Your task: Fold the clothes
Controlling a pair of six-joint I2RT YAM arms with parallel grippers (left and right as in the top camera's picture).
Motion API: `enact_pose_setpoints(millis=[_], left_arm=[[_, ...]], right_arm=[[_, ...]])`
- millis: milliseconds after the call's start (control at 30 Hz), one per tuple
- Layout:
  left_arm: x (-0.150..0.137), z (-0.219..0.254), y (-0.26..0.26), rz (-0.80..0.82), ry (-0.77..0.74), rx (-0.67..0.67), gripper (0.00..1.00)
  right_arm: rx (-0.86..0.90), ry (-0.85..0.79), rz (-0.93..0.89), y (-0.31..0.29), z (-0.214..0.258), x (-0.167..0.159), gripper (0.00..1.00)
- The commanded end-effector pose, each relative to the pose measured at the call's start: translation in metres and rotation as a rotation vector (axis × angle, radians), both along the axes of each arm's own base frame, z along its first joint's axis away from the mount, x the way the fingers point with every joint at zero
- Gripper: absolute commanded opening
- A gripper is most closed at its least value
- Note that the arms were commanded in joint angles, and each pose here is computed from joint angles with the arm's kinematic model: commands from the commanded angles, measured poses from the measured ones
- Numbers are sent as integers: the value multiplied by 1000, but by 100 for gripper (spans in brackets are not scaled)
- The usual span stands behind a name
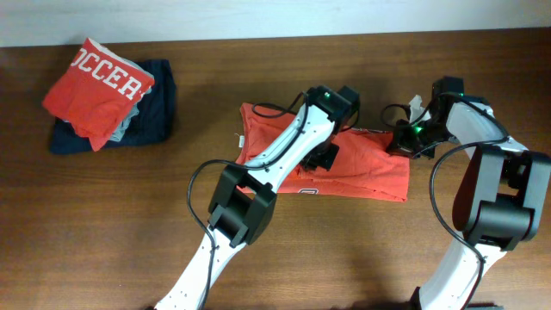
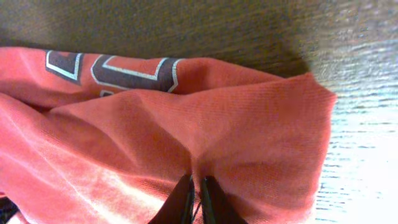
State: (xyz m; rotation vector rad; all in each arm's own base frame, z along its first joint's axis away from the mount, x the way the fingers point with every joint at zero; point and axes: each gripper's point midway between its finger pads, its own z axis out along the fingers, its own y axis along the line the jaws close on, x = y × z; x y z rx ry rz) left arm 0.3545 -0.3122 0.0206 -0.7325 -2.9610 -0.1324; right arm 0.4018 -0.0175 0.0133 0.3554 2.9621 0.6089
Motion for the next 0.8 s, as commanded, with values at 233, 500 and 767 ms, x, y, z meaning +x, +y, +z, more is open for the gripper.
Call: enact_pose_setpoints(millis=[233, 500, 767], left_arm=[[3, 39, -12, -5, -9, -106, 0], [50, 66, -8, 56, -145, -216, 23], [81, 70, -13, 78, -237, -285, 23]], right_arm=[[-43, -134, 104, -8, 64, 34, 45], [-138, 27, 47, -46, 81, 1, 52], [-165, 201, 36, -57, 39, -46, 53]])
